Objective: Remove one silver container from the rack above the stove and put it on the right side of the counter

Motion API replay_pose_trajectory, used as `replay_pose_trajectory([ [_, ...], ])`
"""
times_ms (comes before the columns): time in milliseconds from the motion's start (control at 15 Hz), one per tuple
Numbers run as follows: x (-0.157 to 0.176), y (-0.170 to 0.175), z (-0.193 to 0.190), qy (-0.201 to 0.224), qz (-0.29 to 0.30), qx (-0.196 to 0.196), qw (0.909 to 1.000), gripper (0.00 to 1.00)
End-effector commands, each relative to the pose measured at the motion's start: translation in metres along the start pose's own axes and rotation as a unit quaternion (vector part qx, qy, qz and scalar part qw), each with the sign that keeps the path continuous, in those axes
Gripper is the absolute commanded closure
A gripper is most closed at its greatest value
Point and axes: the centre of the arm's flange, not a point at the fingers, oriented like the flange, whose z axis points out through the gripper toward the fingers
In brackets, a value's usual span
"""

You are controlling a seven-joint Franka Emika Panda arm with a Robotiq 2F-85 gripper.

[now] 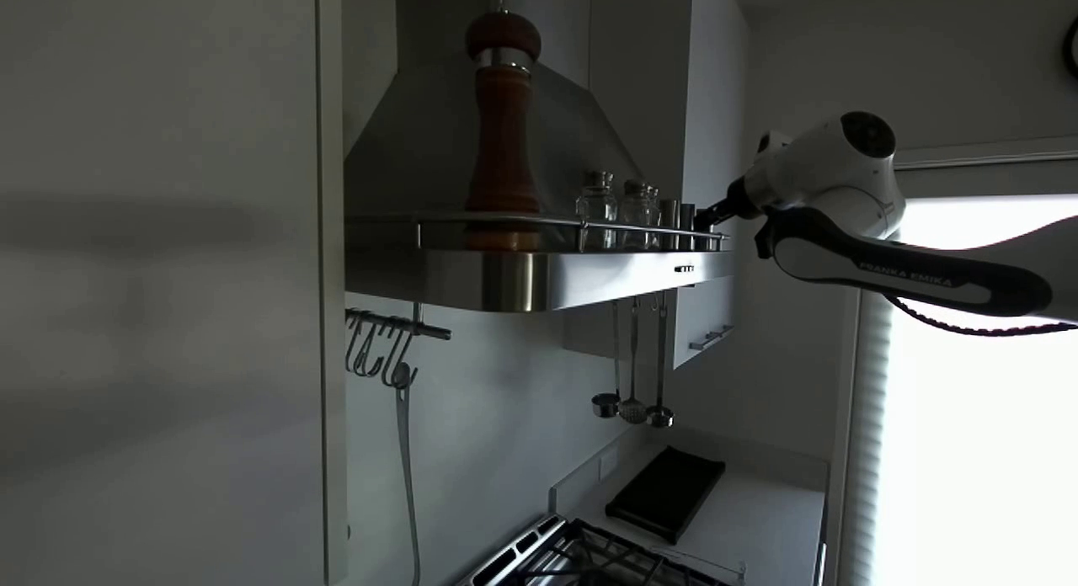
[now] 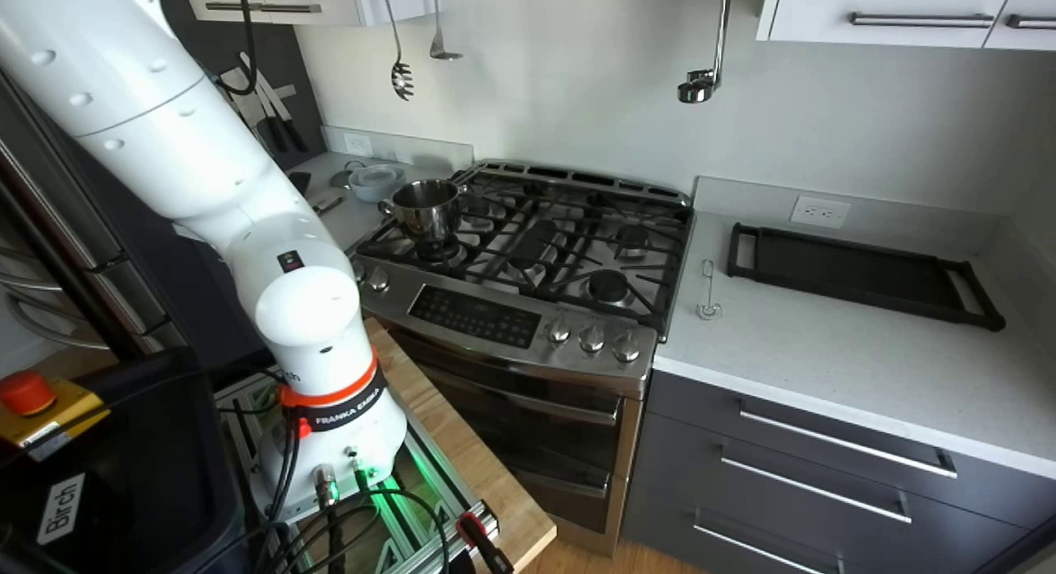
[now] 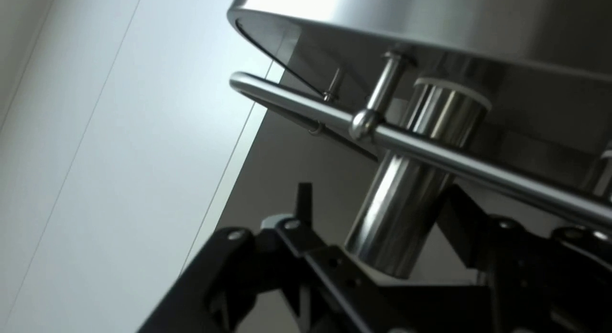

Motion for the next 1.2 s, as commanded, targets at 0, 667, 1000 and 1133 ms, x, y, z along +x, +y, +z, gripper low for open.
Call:
replay_pose_trajectory([
  [0, -0.004, -0.004, 0.002, -0.009, 0.018, -0.001, 0.9998, 0.65],
  [667, 0.016, 0.003, -0.030, 0.038, 0.023, -0.022, 0.9988, 0.89],
  [1000, 0.028, 0.019, -0.071, 0.088, 0.020, -0.059, 0.9942, 0.89],
  [1133, 0.019, 0.029, -0.079, 0.065, 0.023, -0.085, 0.9940, 0.89],
])
